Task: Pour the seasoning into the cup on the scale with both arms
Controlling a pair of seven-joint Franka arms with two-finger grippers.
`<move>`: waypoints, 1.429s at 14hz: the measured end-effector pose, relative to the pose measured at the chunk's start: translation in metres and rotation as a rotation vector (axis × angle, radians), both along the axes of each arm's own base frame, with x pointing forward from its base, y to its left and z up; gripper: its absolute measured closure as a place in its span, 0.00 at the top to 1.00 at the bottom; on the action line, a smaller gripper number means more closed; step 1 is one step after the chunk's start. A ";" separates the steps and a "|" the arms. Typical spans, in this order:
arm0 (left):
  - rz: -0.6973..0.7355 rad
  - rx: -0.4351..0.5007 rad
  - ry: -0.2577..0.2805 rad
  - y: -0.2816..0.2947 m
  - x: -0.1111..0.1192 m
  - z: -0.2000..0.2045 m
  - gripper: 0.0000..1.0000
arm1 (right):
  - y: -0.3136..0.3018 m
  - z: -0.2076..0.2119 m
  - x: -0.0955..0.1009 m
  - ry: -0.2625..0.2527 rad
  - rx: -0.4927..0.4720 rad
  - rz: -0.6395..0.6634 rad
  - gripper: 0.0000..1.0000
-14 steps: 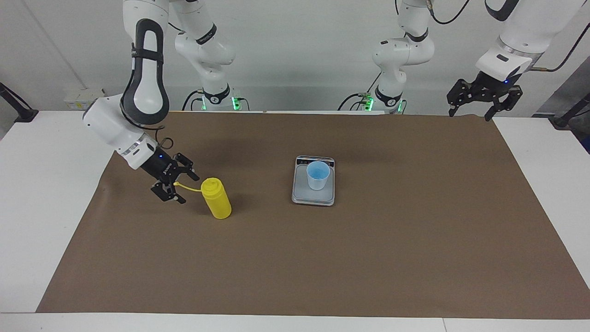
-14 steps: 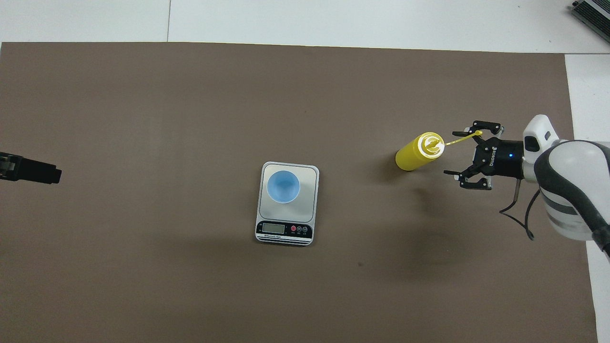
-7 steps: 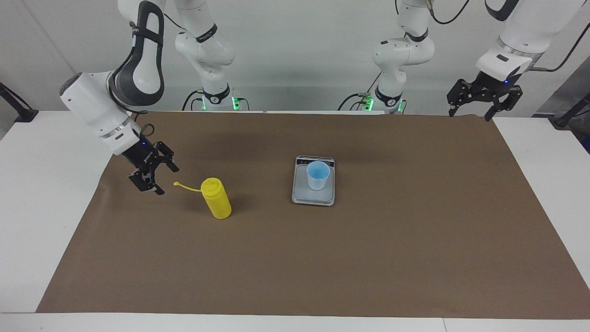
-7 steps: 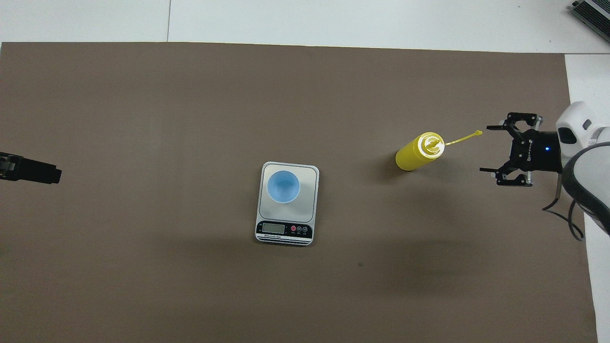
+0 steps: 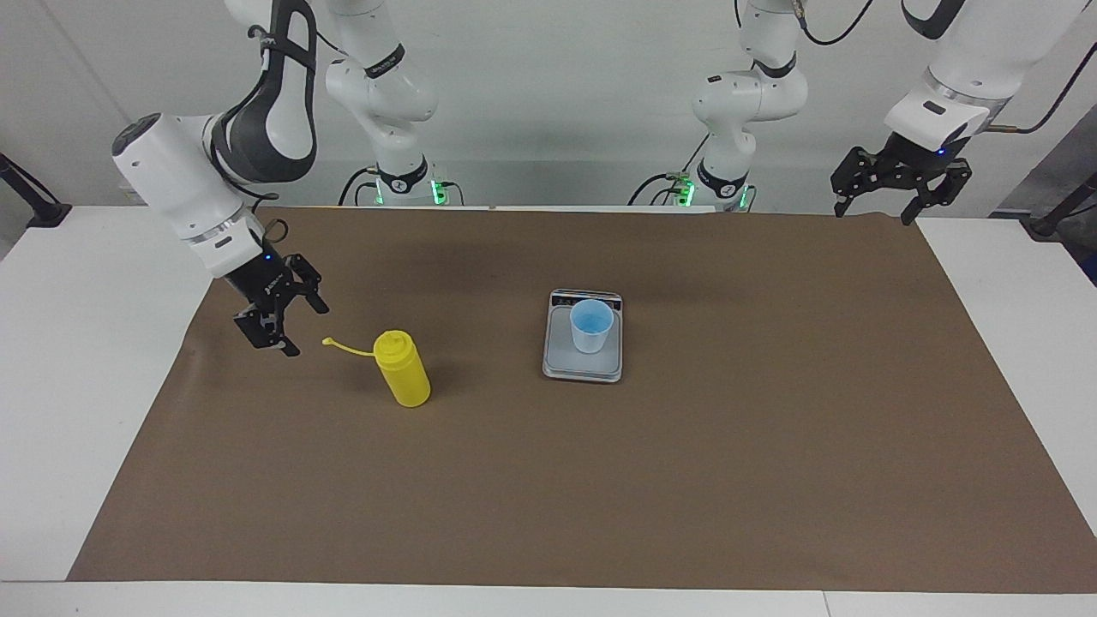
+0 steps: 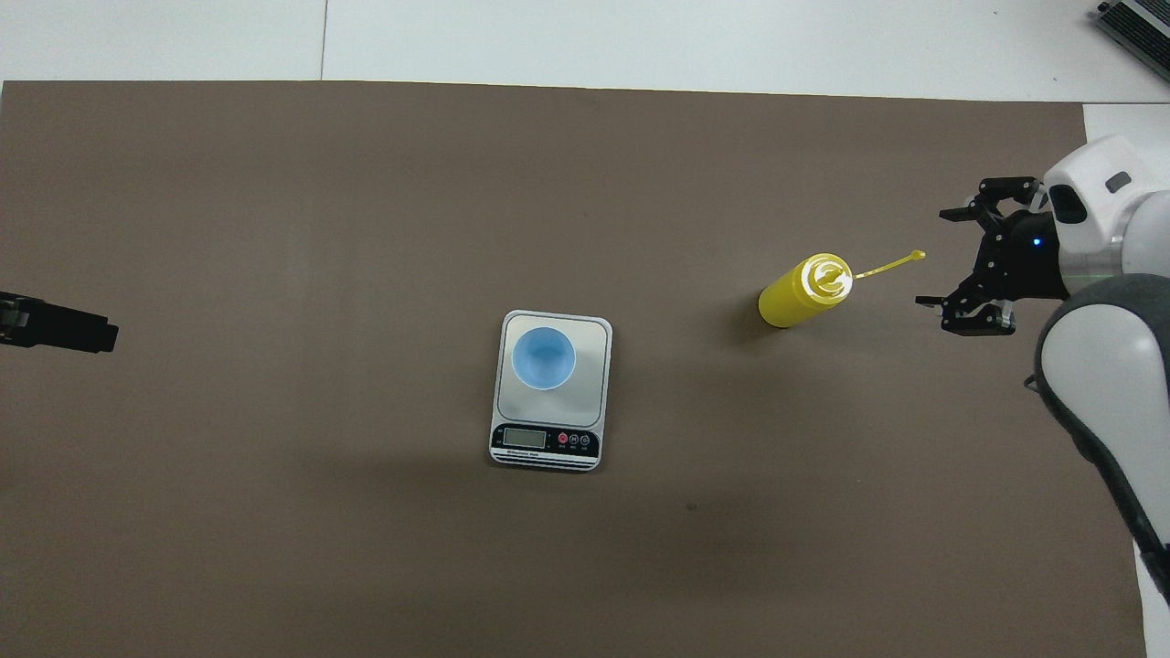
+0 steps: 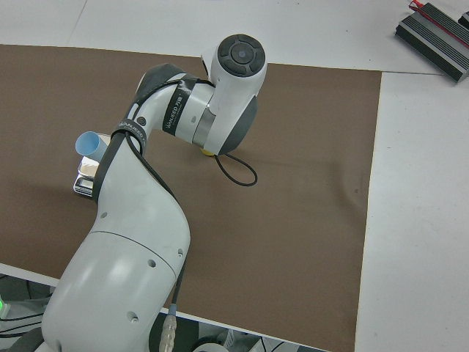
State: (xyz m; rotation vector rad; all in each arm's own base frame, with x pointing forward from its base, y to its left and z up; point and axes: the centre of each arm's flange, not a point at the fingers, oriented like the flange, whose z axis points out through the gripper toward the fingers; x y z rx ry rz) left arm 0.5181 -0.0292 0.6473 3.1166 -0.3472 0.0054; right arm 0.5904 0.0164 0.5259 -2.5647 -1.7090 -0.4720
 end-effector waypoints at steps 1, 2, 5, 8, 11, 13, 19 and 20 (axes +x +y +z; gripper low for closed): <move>0.000 0.000 0.000 0.000 0.000 0.000 1.00 | 0.012 0.009 0.001 0.011 -0.011 -0.057 1.00; 0.000 0.000 0.000 0.000 0.000 0.000 1.00 | 0.024 0.017 0.000 0.023 -0.030 -0.117 1.00; 0.000 0.000 0.000 0.000 0.000 0.000 1.00 | 0.061 0.043 -0.005 0.059 -0.083 -0.299 1.00; 0.000 0.000 0.000 0.000 0.000 0.000 1.00 | 0.081 0.068 -0.013 0.120 -0.052 -0.591 1.00; 0.000 0.000 0.000 0.000 0.000 0.000 1.00 | 0.078 0.080 -0.019 0.194 -0.011 -0.907 1.00; 0.000 0.000 0.000 0.000 0.000 0.000 1.00 | 0.072 0.082 -0.024 0.243 -0.014 -1.050 1.00; 0.000 0.000 0.000 0.000 0.000 0.000 1.00 | 0.051 0.069 -0.030 0.323 -0.060 -1.160 1.00; 0.000 0.000 0.000 0.000 0.000 0.000 1.00 | 0.051 0.064 -0.032 0.332 -0.065 -1.178 1.00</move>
